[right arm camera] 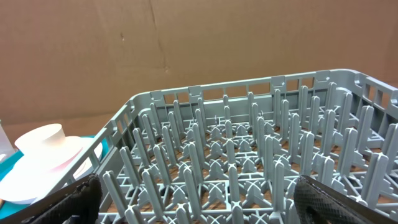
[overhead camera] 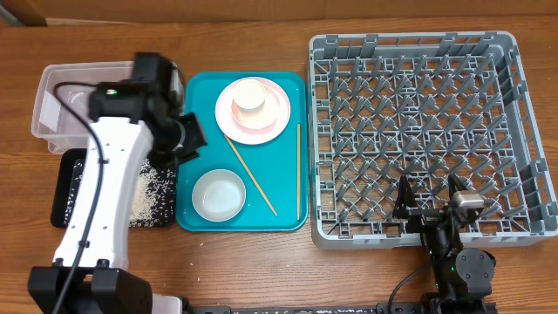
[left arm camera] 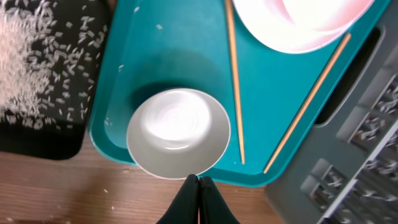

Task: Sort waste into correct bins and load items into the dishwasher
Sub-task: 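Open the left gripper and withdraw it over the clear bin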

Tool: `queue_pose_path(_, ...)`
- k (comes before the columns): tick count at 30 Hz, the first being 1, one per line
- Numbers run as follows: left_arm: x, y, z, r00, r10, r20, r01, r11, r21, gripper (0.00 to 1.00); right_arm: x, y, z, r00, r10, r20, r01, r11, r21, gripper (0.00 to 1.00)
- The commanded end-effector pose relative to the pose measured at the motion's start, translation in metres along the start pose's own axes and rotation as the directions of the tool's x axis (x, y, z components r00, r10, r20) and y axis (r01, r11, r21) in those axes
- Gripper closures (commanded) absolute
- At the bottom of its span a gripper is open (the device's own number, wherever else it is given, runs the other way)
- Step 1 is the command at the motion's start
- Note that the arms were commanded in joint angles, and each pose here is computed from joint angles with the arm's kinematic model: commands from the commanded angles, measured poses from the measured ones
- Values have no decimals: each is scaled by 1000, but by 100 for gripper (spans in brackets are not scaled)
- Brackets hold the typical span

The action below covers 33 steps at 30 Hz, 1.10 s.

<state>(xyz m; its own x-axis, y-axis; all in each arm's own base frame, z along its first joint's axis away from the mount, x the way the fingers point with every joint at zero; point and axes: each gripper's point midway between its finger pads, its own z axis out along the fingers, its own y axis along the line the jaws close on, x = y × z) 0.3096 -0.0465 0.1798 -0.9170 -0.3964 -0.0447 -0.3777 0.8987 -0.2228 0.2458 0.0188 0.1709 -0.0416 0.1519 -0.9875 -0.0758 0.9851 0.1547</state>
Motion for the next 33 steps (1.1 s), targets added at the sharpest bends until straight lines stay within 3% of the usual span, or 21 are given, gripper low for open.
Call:
queue_pose_path(1, 4, -10, -10, 997, -50, -55, 57, 989, 137, 96, 1, -1, 0, 1000, -3, 6, 3, 1000, -1, 0)
queue_pose_path(13, 33, -22, 26, 991, 27, -129, -13, 994, 112, 94, 1, -1, 0, 1000, -3, 6, 3, 1000, -1, 0)
queue_pose_path(15, 39, -21, 33, 988, 36, -147, -21, 995, 102, 81, 1, -1, 0, 1000, -3, 6, 3, 1000, -1, 0)
queue_pose_path(17, 44, -21, 40, 986, 44, -164, -28, 995, 95, 61, 1, -1, 0, 1000, -3, 6, 3, 1000, -1, 0)
queue_pose_path(19, 47, -20, 45, 984, 48, -171, -32, 995, 92, 55, 1, -1, 0, 1000, -3, 6, 3, 1000, -1, 0)
queue_pose_path(20, 48, -19, 46, 983, 48, -174, -33, 995, 90, 58, 1, -1, 0, 1000, -3, 6, 3, 1000, -1, 0)
queue_pose_path(21, 49, -19, 47, 983, 47, -175, -32, 996, 88, 85, 1, -1, 0, 1000, -3, 6, 3, 1000, -1, 0)
queue_pose_path(22, 47, -19, 48, 984, 49, -170, -34, 996, 86, 96, 0, -1, 0, 1000, -9, 12, 9, 1000, 2, 0)
queue_pose_path(27, 24, -12, 47, 995, 2, -100, 7, 996, 93, 96, -6, 1, 0, 999, -7, 33, 7, 1000, -10, 0)
queue_pose_path(33, -16, -1, 40, 976, -218, -21, 219, 962, 165, 96, -30, 13, -3, 992, 3, 129, 6, 997, -72, 0)
